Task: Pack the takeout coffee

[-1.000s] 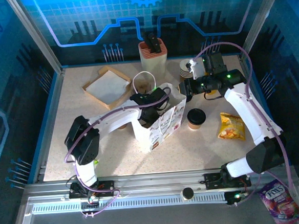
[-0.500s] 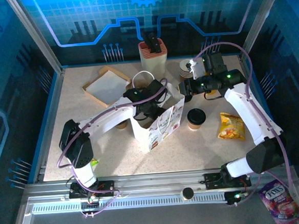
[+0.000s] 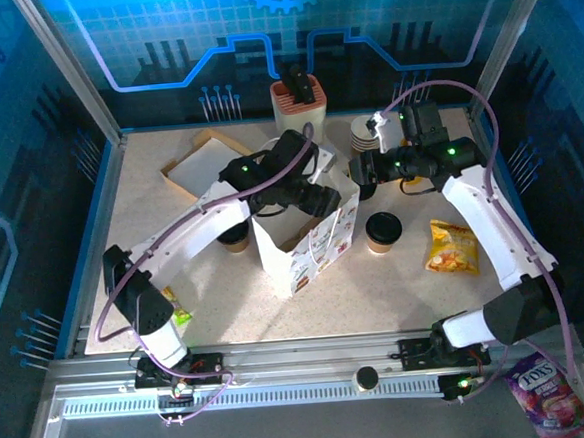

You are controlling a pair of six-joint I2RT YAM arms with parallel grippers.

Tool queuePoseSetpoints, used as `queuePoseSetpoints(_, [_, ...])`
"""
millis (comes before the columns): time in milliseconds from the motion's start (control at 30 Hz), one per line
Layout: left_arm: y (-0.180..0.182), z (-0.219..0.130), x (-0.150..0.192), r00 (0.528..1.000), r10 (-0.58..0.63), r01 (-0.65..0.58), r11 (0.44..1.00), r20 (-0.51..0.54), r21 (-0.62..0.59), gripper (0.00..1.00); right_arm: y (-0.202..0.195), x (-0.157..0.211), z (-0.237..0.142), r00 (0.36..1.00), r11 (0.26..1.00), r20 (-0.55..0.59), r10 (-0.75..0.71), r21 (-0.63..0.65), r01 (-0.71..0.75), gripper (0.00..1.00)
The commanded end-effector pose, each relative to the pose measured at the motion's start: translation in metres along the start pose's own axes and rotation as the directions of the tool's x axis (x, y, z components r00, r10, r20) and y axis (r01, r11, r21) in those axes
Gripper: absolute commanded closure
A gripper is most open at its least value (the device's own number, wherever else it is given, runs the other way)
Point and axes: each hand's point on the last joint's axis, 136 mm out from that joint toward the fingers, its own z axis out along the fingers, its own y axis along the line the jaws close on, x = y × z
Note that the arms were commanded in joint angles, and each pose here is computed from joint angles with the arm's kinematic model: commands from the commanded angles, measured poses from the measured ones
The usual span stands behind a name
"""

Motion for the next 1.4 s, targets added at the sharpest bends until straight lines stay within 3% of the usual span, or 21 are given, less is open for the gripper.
queuePoseSetpoints(0, [-0.007, -0.044, -0.038, 0.989, 0.027, -0.03, 0.999, 0.147, 0.022, 0.29, 0.001, -0.015, -0.017, 0.996, 1.0, 0.085, -0.009, 0.018, 0.007, 0.51])
queuePoseSetpoints(200, [-0.016, -0.105, -0.067, 0.938, 0.068, -0.087, 0.995, 0.34, 0.042, 0.26, 0.006, -0.029, -0.033, 0.986, 0.999, 0.165, -0.037, 0.031, 0.033, 0.45])
queuePoseSetpoints(300, [-0.006, -0.134, -0.071, 0.902, 0.058, -0.074, 0.997, 0.428, 0.021, 0.19, 0.011, -0.034, -0.038, 0.982, 0.999, 0.18, -0.051, 0.024, 0.048, 0.41])
queuePoseSetpoints(433, [0.026, -0.168, -0.065, 0.863, -0.024, 0.027, 1.0, 0.505, 0.003, 0.14, 0.022, -0.038, -0.044, 0.978, 0.997, 0.194, -0.079, 0.006, 0.079, 0.37])
queuePoseSetpoints(567, [0.074, -0.184, -0.039, 0.852, -0.139, 0.187, 0.981, 0.505, -0.046, 0.14, 0.031, -0.04, -0.051, 0.97, 0.993, 0.214, -0.114, 0.003, 0.116, 0.3])
queuePoseSetpoints(733, [0.141, -0.172, 0.026, 0.87, -0.302, 0.392, 0.903, 0.389, -0.176, 0.12, 0.035, -0.041, -0.06, 0.961, 0.99, 0.239, -0.139, 0.018, 0.139, 0.25])
queuePoseSetpoints(867, [0.173, -0.145, 0.076, 0.861, -0.426, 0.492, 0.834, 0.276, -0.248, 0.11, 0.035, -0.042, -0.058, 0.957, 0.989, 0.253, -0.145, 0.012, 0.146, 0.23])
queuePoseSetpoints(1100, [0.194, -0.087, 0.133, 0.873, -0.488, 0.458, 0.809, 0.014, -0.369, 0.04, 0.034, -0.046, -0.046, 0.955, 0.986, 0.248, -0.161, 0.002, 0.166, 0.19])
queuePoseSetpoints(1367, [0.199, -0.044, 0.157, 0.863, -0.467, 0.362, 0.837, -0.191, -0.411, 0.02, 0.027, -0.041, -0.036, 0.963, 0.986, 0.213, -0.167, 0.011, 0.168, 0.18])
